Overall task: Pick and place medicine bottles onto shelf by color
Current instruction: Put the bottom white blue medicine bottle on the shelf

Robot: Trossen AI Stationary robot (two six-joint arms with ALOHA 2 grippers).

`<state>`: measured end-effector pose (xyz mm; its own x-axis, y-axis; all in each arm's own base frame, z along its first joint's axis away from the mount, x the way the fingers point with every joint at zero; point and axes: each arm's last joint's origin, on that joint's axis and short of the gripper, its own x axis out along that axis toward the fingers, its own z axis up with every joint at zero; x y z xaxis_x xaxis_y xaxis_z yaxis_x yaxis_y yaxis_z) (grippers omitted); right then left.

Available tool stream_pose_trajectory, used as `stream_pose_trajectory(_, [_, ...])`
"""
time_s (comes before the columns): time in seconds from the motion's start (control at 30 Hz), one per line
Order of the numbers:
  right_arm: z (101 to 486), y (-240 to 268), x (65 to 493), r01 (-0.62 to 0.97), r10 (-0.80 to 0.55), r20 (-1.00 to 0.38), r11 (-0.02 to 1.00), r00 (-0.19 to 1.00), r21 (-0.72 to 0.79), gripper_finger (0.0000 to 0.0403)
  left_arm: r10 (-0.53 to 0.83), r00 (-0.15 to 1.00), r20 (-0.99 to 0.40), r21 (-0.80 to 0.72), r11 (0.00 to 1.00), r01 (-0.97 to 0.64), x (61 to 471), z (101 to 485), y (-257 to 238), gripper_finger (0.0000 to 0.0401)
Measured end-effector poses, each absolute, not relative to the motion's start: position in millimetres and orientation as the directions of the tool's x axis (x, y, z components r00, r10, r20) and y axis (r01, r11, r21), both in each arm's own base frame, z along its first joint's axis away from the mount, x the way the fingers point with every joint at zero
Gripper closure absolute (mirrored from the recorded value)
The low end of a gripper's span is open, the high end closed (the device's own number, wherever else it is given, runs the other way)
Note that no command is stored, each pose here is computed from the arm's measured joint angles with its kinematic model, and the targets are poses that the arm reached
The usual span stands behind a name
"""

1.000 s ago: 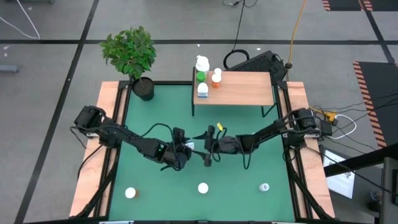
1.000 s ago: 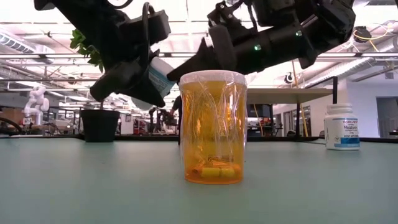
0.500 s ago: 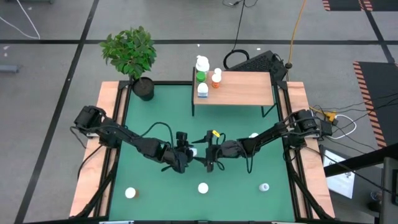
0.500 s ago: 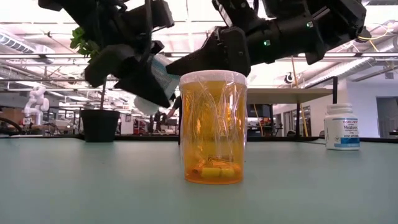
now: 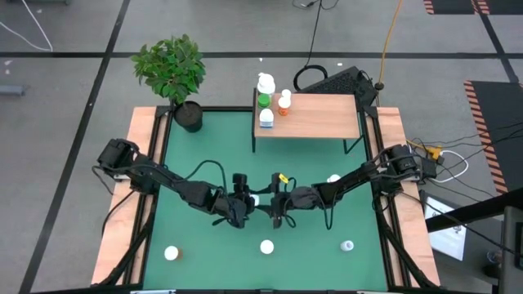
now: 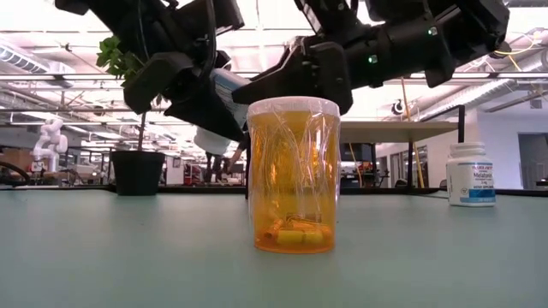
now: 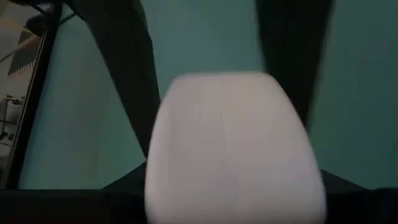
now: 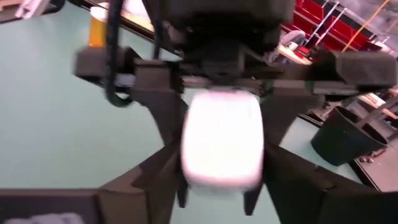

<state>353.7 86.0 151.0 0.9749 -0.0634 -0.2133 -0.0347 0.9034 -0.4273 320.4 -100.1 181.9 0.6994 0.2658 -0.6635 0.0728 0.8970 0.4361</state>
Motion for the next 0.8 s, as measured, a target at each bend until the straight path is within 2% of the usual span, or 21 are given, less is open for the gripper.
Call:
stream_pose_trajectory(0.17, [150, 86, 353, -0.025, -0.095, -0.226, 0.878, 0.970, -0.478, 0.0256, 0.289, 0.693, -0.660, 0.330, 0.941, -0.077, 322, 182, -95, 0.0198])
stream_pose_trajectory(0.33, [149, 90, 351, 0.041, -0.206, -0.223, 0.814, 0.953, -0.579, 0.0254, 0.302, 0.645, -0.702, 0.210, 0.953, -0.217, 314, 191, -82, 0.0152])
stream_pose_trajectory(0.43, [147, 94, 348, 0.055, -0.284, -0.232, 0.734, 0.930, -0.676, 0.0243, 0.221, 0.638, -0.738, 0.098, 0.970, -0.223, 309, 199, -79, 0.0112])
stream_pose_trajectory(0.57, [140, 100, 341, -0.010, -0.361, -0.281, 0.599, 0.889, -0.801, 0.0243, 0.069, 0.643, -0.762, -0.067, 0.981, -0.184, 304, 208, -80, 0.0061])
stream_pose_trajectory(0.7, [137, 102, 336, -0.008, -0.486, -0.270, 0.475, 0.831, -0.880, 0.0246, 0.039, 0.614, -0.788, -0.100, 0.977, -0.190, 295, 215, -72, 0.0023])
stream_pose_trajectory(0.8, [138, 107, 332, 0.010, -0.575, -0.224, 0.375, 0.787, -0.927, 0.0246, 0.067, 0.616, -0.785, -0.107, 0.965, -0.241, 293, 221, -59, 0.0011])
